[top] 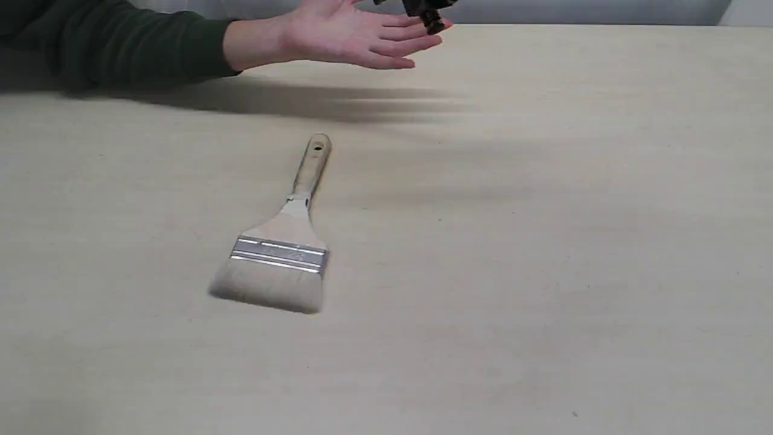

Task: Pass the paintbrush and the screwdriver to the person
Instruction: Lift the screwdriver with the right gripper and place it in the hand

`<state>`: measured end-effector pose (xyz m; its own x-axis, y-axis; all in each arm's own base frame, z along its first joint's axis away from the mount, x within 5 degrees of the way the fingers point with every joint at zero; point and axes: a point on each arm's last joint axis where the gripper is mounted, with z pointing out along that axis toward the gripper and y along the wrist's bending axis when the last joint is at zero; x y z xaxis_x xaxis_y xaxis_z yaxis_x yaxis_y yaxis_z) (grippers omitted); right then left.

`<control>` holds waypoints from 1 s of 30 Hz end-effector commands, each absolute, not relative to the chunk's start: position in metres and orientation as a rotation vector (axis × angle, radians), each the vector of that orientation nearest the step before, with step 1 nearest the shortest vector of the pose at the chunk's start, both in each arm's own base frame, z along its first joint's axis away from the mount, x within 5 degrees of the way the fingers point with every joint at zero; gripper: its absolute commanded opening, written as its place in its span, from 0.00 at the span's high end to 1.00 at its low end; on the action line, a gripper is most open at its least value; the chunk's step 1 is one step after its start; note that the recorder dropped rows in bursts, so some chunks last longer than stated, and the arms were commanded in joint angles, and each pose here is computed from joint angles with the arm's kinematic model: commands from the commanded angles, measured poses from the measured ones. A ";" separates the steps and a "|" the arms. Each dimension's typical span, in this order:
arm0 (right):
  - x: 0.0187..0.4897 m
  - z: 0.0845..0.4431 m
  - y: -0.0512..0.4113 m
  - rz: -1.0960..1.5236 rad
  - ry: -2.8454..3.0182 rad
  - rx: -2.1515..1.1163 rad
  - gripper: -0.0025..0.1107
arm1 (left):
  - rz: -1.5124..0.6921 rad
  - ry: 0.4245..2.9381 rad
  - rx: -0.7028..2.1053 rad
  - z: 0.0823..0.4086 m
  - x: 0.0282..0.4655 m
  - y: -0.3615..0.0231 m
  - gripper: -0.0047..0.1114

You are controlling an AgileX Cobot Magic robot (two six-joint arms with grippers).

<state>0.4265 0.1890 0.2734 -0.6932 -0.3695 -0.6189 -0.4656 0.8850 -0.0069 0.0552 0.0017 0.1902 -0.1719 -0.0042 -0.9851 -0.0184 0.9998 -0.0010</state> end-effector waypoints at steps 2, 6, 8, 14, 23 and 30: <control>0.443 0.268 0.196 0.179 2.394 -0.600 0.94 | 0.003 1.731 -0.014 0.191 0.055 0.001 0.96; 0.457 0.258 0.201 0.178 2.415 -0.581 0.94 | 0.001 1.734 -0.015 0.190 0.055 0.001 0.96; 0.464 0.251 0.203 0.158 2.424 -0.579 0.94 | 0.001 1.734 -0.015 0.190 0.055 0.001 0.96; 0.475 0.229 0.208 0.143 2.495 -0.593 0.94 | 0.001 1.734 -0.015 0.190 0.055 0.001 0.96; 0.481 0.216 0.210 0.153 2.520 -0.568 0.86 | 0.001 1.734 -0.015 0.190 0.055 0.001 0.96; 0.477 0.237 0.209 0.175 2.476 -0.543 0.52 | 0.001 1.734 -0.015 0.190 0.055 0.001 0.96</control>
